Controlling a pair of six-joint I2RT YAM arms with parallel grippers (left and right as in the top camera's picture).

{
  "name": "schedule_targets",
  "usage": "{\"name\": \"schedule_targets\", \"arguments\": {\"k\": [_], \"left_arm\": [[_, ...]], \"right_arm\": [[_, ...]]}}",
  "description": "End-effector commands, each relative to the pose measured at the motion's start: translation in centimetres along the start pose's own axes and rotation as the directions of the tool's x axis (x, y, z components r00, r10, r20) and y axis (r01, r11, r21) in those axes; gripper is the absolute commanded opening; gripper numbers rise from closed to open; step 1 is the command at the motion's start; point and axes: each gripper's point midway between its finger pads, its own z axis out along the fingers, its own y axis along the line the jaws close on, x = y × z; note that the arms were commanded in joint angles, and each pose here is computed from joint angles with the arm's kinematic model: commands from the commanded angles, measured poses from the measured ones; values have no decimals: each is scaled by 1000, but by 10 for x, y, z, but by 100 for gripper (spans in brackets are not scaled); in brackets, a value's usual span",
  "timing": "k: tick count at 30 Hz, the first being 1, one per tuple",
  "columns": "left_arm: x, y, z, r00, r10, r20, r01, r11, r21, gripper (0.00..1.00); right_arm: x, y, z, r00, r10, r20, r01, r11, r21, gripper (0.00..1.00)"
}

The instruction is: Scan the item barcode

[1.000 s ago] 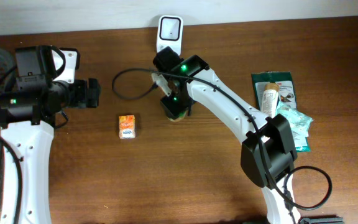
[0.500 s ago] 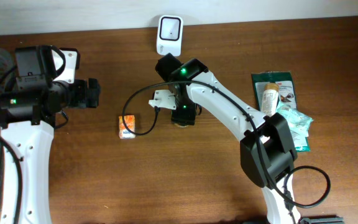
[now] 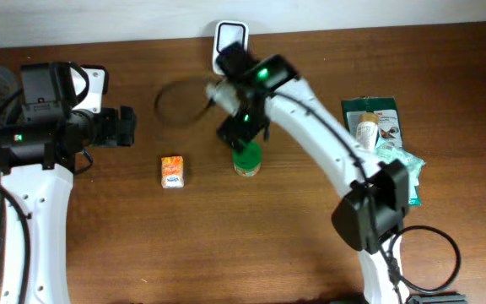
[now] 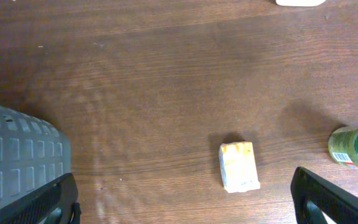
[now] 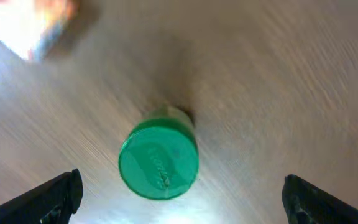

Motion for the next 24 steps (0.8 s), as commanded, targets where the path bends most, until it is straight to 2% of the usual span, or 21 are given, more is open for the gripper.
{"name": "schedule_targets", "arguments": {"k": [1, 5, 6, 11, 16, 24], "left_arm": [[-3, 2, -3, 1000, 13, 9, -13, 1000, -7, 99], [-3, 2, -3, 1000, 13, 9, -13, 1000, -7, 99], [-3, 2, -3, 1000, 13, 10, -13, 1000, -7, 99], [-3, 2, -3, 1000, 13, 10, -13, 1000, -7, 99], [-3, 2, -3, 1000, 13, 10, -13, 1000, -7, 99], [-3, 2, -3, 1000, 13, 9, -13, 1000, -7, 99]], "right_arm": [[1, -6, -12, 938, 347, -6, -343, 924, -168, 99], [11, -12, 5, 911, 409, -52, -411, 894, -176, 99], [14, -11, 11, 904, 424, -64, -428, 888, -166, 96], [19, -6, 35, 918, 391, -66, -396, 912, -104, 95], [23, 2, 58, 922, 378, -79, -385, 917, -106, 95], [27, 17, 71, 912, 394, -113, -404, 911, -85, 96]]}}
